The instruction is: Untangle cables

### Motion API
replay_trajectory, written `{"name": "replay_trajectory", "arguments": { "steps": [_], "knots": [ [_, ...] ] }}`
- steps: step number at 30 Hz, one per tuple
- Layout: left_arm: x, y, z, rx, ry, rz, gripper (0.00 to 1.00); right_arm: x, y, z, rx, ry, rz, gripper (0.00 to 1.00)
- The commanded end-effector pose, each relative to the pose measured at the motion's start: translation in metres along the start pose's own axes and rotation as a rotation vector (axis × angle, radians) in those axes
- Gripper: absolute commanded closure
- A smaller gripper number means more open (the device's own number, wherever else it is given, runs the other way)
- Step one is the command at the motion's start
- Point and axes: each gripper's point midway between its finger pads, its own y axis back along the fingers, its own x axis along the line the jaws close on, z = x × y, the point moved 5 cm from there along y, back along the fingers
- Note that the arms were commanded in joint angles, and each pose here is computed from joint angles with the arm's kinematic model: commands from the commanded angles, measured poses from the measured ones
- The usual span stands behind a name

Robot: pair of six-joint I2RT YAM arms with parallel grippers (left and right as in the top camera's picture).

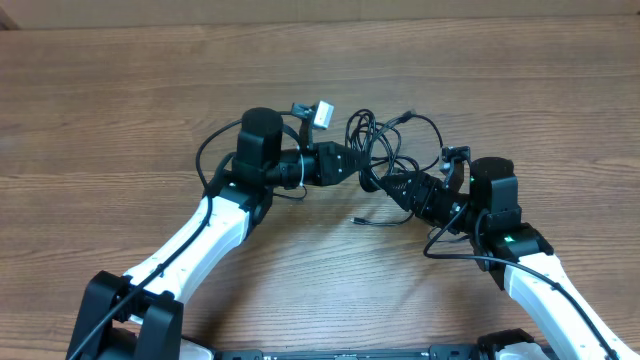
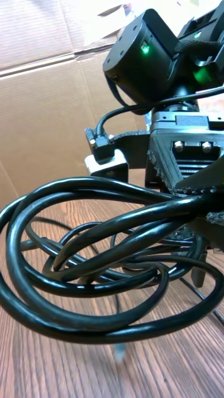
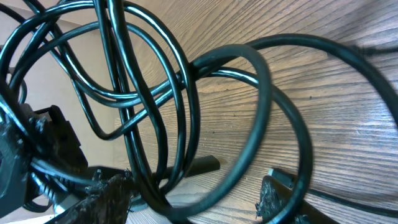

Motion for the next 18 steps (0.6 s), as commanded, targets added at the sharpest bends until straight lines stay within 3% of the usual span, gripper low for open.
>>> {"name": "replay_trajectory", "arguments": {
  "steps": [1, 12, 18],
  "knots": [
    [-0.027, 0.000, 0.003, 0.009, -0.060, -0.068, 0.96, 0.006, 0.000, 0.003, -0.004, 0.014, 0.015, 0.34],
    [-0.044, -0.003, 0.012, -0.035, -0.010, -0.126, 0.96, 0.005, 0.000, 0.003, -0.009, 0.014, 0.010, 0.34],
    [-0.043, -0.009, 0.020, -0.119, 0.052, -0.078, 0.96, 0.004, 0.000, 0.002, -0.004, 0.009, 0.007, 0.34]
  ]
}}
